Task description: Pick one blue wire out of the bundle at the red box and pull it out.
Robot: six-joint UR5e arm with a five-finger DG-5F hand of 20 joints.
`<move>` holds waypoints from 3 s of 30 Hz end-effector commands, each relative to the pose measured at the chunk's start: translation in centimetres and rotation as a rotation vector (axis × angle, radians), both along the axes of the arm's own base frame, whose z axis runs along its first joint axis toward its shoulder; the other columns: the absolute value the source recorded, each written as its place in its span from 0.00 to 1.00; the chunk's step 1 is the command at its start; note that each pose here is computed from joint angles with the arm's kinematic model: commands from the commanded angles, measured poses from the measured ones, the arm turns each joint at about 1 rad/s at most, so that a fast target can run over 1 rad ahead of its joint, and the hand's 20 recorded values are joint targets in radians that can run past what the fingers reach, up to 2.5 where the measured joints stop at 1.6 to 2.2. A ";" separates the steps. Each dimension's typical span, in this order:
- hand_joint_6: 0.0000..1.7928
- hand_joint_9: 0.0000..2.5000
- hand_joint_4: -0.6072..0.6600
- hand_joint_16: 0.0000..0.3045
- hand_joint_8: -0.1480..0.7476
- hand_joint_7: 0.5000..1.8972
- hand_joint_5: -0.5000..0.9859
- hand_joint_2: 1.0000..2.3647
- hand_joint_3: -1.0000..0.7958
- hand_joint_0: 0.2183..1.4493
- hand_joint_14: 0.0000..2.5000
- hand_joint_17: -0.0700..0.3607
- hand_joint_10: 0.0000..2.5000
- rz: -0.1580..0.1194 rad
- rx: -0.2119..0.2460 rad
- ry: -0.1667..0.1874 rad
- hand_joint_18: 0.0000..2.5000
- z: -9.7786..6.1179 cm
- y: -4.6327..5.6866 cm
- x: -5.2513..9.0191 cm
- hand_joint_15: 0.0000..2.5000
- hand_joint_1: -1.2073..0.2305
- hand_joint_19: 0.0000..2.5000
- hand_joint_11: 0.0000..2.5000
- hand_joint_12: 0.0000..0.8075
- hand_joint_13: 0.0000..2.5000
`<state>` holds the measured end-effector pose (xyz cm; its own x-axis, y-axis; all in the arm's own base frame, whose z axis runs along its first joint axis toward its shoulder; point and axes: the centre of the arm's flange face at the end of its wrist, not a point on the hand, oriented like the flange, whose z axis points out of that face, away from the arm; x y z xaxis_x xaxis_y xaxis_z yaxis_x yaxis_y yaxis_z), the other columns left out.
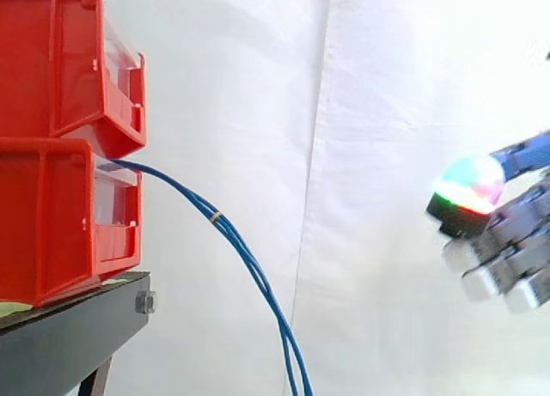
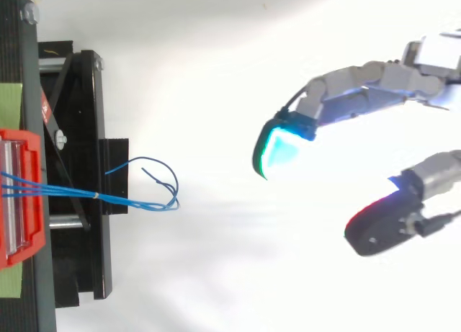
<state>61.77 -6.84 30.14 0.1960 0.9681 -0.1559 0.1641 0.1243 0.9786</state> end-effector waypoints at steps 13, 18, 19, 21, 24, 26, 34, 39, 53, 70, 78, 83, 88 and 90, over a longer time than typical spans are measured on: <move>0.28 0.27 0.73 0.16 0.48 0.28 0.24 0.00 0.29 0.25 0.00 0.42 0.00 -0.074 -0.059 -0.012 0.17 0.1 -0.3 4.2 0.06 0.35 0.15 0.03 0.47 0.21; 0.28 0.27 0.73 0.16 0.48 0.28 0.24 0.00 0.29 0.25 0.00 0.42 0.00 -0.153 -0.155 -0.033 0.17 0.7 -0.5 4.6 0.06 0.35 0.15 0.02 0.47 0.21; 0.28 0.27 0.72 0.16 0.48 0.28 0.24 0.00 0.28 0.25 0.00 0.42 0.00 -0.157 -0.160 -0.031 0.17 0.5 -0.5 4.6 0.06 0.36 0.15 0.03 0.47 0.21; 0.28 0.27 0.72 0.16 0.48 0.28 0.24 0.00 0.29 0.25 0.00 0.42 0.00 -0.172 -0.169 -0.032 0.17 0.6 -0.4 4.6 0.06 0.36 0.15 0.03 0.47 0.22; 0.28 0.27 0.72 0.16 0.48 0.28 0.24 0.00 0.29 0.25 0.00 0.42 0.00 -0.187 -0.176 -0.021 0.17 0.1 -0.4 5.1 0.06 0.36 0.16 0.03 0.47 0.22; 0.28 0.27 0.72 0.16 0.48 0.28 0.24 0.00 0.28 0.25 0.00 0.42 0.00 -0.187 -0.176 -0.011 0.17 -0.6 -0.3 6.1 0.06 0.36 0.15 0.03 0.47 0.22; 0.28 0.27 0.72 0.16 0.48 0.27 0.24 0.00 0.29 0.25 0.00 0.42 0.00 -0.154 -0.169 -0.024 0.17 -2.8 1.0 11.3 0.06 0.36 0.16 0.03 0.47 0.22; 0.28 0.27 0.72 0.16 0.48 0.27 0.24 0.00 0.29 0.25 0.00 0.42 0.00 -0.145 -0.166 -0.043 0.17 -3.1 1.4 12.5 0.06 0.37 0.16 0.03 0.47 0.22; 0.28 0.28 0.72 0.16 0.48 0.27 0.24 0.00 0.29 0.25 0.00 0.42 0.00 -0.119 -0.191 -0.049 0.17 -5.2 3.4 13.4 0.06 0.37 0.16 0.03 0.47 0.22; 0.28 0.29 0.73 0.16 0.48 0.28 0.24 0.00 0.28 0.26 0.00 0.42 0.00 -0.098 -0.191 -0.079 0.18 -5.4 5.9 14.0 0.07 0.36 0.16 0.04 0.47 0.23; 0.28 0.29 0.73 0.16 0.48 0.29 0.24 0.00 0.29 0.26 0.00 0.42 0.00 -0.097 -0.157 -0.096 0.18 -8.1 6.7 16.9 0.08 0.36 0.17 0.04 0.47 0.23; 0.28 0.29 0.74 0.16 0.49 0.29 0.24 0.00 0.29 0.26 0.00 0.42 0.00 -0.106 -0.151 -0.094 0.19 -8.0 6.4 16.8 0.08 0.36 0.17 0.05 0.47 0.24; 0.28 0.30 0.74 0.16 0.49 0.29 0.24 0.00 0.29 0.26 0.00 0.42 0.00 -0.104 -0.141 -0.105 0.19 -7.5 6.5 17.0 0.08 0.37 0.18 0.05 0.46 0.24; 0.28 0.30 0.73 0.16 0.48 0.28 0.24 0.00 0.29 0.26 0.00 0.42 0.00 -0.107 -0.136 -0.109 0.19 -7.1 6.4 17.1 0.08 0.37 0.18 0.05 0.46 0.24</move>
